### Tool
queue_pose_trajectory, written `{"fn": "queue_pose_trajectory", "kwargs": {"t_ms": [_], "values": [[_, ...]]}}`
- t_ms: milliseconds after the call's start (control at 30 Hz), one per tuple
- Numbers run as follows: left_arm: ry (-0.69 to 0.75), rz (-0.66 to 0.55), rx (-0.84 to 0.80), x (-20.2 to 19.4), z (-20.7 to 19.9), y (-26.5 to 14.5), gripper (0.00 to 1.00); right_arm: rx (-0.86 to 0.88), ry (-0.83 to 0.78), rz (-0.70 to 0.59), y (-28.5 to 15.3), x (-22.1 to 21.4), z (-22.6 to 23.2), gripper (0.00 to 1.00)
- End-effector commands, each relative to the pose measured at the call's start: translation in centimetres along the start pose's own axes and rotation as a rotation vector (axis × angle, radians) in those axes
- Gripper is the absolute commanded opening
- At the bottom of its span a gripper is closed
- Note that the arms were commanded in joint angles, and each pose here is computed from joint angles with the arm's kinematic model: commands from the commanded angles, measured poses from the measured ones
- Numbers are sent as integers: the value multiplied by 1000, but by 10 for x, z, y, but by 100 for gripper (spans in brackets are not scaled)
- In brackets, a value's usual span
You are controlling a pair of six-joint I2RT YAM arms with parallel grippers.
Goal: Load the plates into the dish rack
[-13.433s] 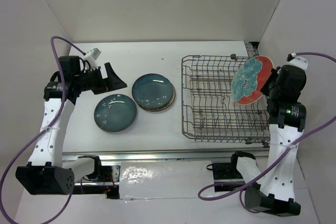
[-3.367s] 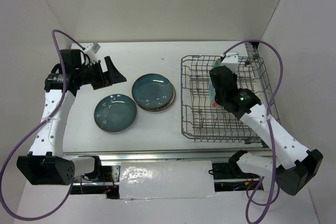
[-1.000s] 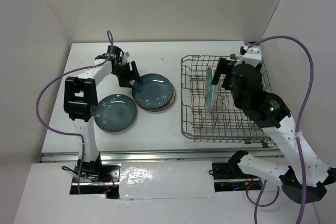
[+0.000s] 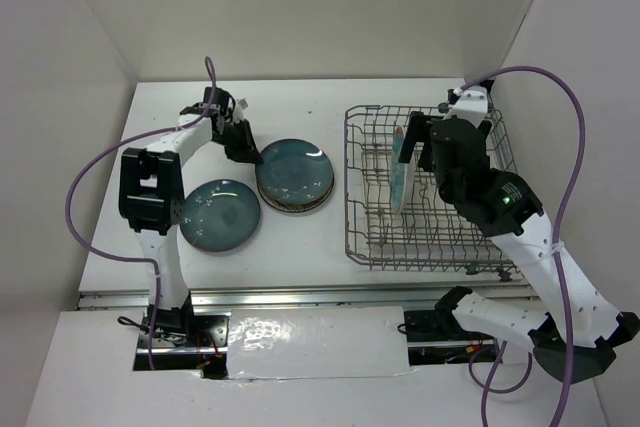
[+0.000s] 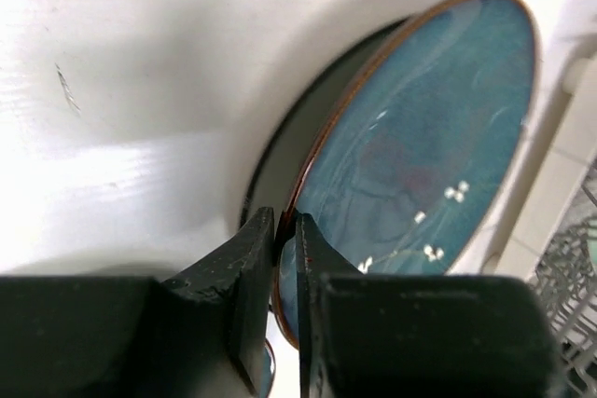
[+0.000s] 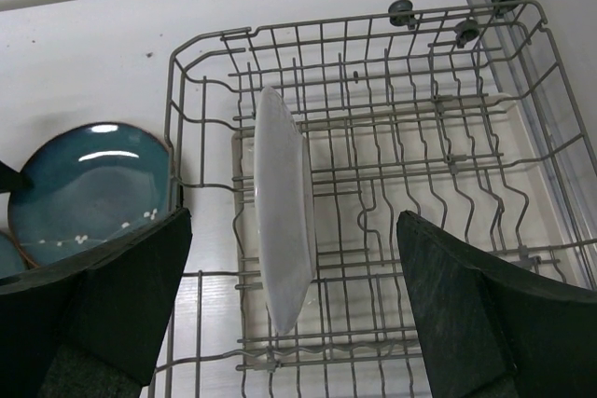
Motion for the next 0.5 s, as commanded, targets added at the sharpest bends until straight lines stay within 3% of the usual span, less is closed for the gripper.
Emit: {"fn": "queue_pose_trajectory", "kwargs": {"t_ms": [0,467], "values": [[99,-101,-82,17,-36,-45,0,-6,18,-18,-6,8,-5,97],[175,-122,-263,9,-72,-96,0,57,32,-53,-13,21,0,97]]}}
Point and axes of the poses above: each gripper's point midway between its finger pads, its own y axis out along the fingers, its own z axis along the line the jaws close on, x = y × z, the point moved 2 cm from there along -y, back along the fingers, and after that the axes turned 10 degrees about -y, right-handed, at the moved point
